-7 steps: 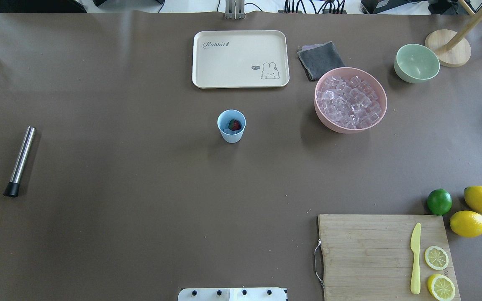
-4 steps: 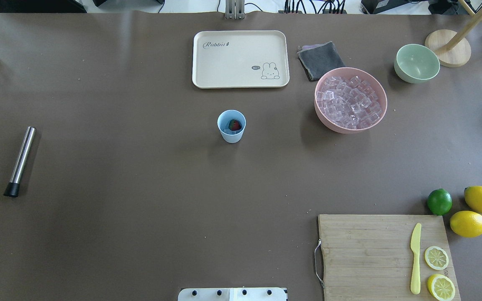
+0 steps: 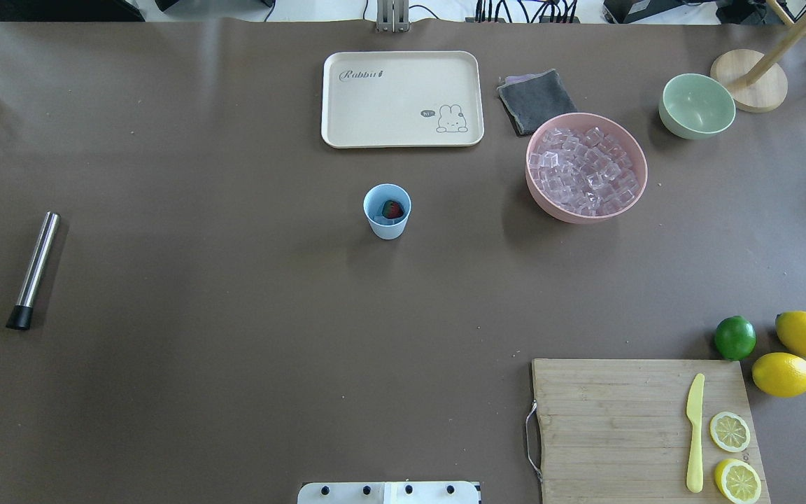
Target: Mash ice and strawberries in cup
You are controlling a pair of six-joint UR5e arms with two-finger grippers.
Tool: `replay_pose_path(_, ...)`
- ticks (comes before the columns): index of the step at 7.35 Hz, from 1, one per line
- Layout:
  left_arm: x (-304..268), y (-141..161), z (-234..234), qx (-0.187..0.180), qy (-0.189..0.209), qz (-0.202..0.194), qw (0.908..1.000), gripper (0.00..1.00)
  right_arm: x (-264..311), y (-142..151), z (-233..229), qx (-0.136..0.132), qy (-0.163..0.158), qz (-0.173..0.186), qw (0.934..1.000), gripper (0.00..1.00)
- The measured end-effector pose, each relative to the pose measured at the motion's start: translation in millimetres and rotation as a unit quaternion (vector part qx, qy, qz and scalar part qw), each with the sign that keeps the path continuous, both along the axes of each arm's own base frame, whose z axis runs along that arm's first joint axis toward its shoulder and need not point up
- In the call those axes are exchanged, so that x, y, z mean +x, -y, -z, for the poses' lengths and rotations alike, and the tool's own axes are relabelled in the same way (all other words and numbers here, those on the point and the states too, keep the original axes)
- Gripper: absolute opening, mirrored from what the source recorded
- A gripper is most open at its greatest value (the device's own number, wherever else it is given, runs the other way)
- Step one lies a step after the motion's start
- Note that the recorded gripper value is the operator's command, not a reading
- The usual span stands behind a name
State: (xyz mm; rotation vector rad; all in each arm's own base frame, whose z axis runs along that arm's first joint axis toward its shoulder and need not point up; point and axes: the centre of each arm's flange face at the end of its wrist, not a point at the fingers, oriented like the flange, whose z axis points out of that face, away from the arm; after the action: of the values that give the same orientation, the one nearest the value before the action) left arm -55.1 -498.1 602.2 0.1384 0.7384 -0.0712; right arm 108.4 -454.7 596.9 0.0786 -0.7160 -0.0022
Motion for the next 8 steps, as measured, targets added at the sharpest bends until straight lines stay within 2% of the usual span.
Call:
replay_pose_path(2,2,23,-3,-0.003,-0.001,-0.003,1.0000,0.99,-2,21,0,-0.002,0.000,0.003,1.0000,1.00)
replay_pose_path(4,4,74,-6,-0.006,0.001,-0.006,1.0000,0.99,-15,65,12,-0.002,0.001,0.018,0.9998,1.00)
replay_pose_path(5,5,88,-4,-0.007,0.001,-0.006,1.0000,0.99,-19,77,17,-0.001,0.001,0.023,0.9997,1.00)
replay_pose_path(8,6,96,3,-0.004,-0.001,-0.004,1.0000,0.98,-25,85,18,-0.003,0.000,0.028,0.9996,1.00)
